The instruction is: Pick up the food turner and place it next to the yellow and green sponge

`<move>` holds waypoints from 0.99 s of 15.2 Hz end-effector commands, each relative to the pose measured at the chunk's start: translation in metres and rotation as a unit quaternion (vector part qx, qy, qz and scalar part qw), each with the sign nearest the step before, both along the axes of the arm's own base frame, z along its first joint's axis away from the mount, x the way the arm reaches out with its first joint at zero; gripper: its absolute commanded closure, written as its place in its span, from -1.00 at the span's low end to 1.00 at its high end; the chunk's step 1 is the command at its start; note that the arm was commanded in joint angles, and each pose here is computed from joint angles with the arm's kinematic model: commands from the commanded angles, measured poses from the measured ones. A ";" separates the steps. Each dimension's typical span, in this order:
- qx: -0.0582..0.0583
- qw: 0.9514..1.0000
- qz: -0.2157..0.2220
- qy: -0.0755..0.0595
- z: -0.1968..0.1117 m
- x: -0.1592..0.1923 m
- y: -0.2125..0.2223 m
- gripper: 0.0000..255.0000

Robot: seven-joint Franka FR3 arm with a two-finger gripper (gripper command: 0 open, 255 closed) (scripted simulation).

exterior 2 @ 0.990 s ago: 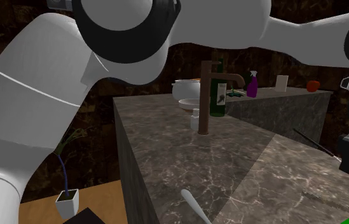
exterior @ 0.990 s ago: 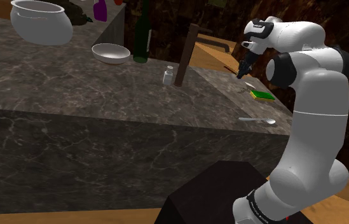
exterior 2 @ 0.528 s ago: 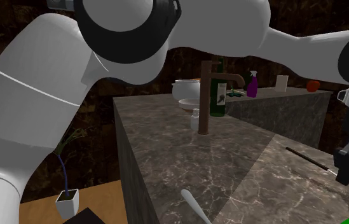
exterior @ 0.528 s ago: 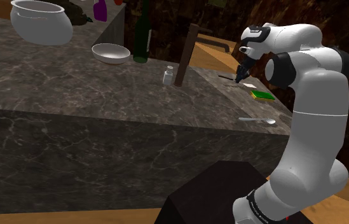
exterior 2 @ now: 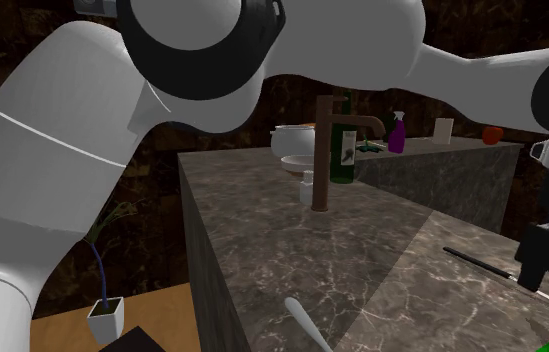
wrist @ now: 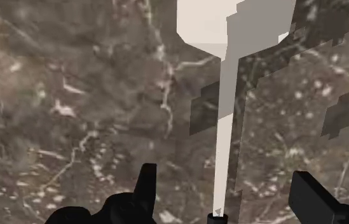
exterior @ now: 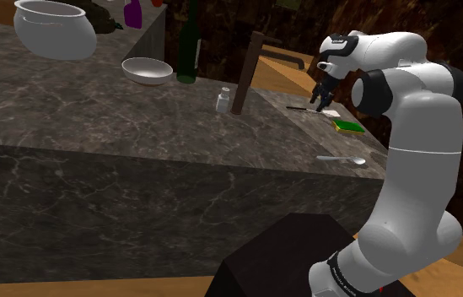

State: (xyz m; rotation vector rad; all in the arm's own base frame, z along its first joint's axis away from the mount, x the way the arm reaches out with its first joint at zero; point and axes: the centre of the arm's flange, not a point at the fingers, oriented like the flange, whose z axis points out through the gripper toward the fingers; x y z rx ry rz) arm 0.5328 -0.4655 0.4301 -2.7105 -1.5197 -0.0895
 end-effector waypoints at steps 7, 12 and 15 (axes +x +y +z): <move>0.000 1.000 0.000 0.000 0.050 -0.002 -0.003 -1.00; 0.000 1.000 0.000 0.000 0.050 -0.002 -0.003 -1.00; 0.000 1.000 0.000 0.000 0.050 -0.002 -0.003 -1.00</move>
